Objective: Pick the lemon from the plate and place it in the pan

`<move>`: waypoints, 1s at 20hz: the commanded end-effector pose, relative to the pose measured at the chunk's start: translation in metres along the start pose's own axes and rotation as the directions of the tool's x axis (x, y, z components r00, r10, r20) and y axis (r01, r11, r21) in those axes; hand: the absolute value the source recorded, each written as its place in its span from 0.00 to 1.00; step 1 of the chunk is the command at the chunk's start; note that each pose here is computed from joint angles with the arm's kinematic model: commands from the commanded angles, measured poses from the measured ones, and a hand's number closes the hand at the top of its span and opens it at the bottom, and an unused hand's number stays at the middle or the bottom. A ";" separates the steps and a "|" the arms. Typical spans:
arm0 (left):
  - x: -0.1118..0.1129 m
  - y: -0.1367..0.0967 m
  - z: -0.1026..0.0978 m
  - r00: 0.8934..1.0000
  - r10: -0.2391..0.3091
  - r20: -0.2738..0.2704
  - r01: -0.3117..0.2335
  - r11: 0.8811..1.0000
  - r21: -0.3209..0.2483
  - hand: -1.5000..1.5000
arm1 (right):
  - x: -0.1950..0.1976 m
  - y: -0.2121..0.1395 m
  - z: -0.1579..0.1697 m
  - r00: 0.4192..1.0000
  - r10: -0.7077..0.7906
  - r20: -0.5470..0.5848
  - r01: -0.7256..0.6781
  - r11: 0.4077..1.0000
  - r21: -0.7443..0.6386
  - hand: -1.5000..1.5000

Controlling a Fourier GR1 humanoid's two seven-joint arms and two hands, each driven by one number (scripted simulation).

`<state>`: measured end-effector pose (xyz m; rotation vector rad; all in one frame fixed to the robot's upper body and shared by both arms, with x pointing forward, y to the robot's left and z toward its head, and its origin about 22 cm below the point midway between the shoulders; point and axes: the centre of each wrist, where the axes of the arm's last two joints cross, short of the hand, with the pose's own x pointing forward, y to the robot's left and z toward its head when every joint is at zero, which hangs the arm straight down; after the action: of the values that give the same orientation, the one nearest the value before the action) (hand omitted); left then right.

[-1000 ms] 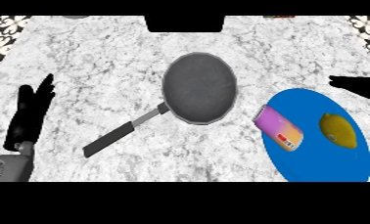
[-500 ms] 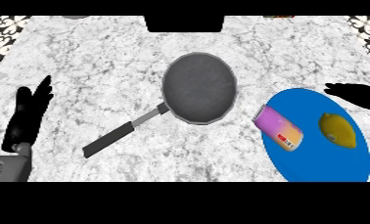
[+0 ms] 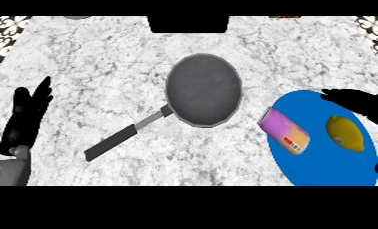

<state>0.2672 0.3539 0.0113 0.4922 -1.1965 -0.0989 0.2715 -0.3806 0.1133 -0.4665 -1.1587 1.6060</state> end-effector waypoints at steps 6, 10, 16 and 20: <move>0.012 -0.004 -0.002 1.000 0.000 -0.004 0.000 1.000 0.003 0.50 | 0.001 0.006 -0.010 1.000 0.001 -0.009 0.000 1.000 0.028 0.00; -0.002 0.011 -0.002 1.000 -0.007 0.006 0.007 1.000 0.004 0.50 | -0.001 0.016 -0.033 1.000 0.000 -0.025 0.001 0.999 0.037 0.00; 0.002 0.008 -0.008 1.000 -0.003 0.008 0.003 1.000 0.016 0.50 | 0.000 0.014 -0.040 0.997 0.032 -0.066 -0.029 0.998 0.049 0.00; -0.014 -0.009 0.008 1.000 0.002 0.008 -0.002 1.000 0.009 0.50 | -0.001 0.042 -0.029 0.991 0.132 0.017 -0.132 0.991 -0.003 1.00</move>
<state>0.2665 0.3491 0.0135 0.4923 -1.2029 -0.0995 0.2824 -0.3666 0.0706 -0.5062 -1.1056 1.6639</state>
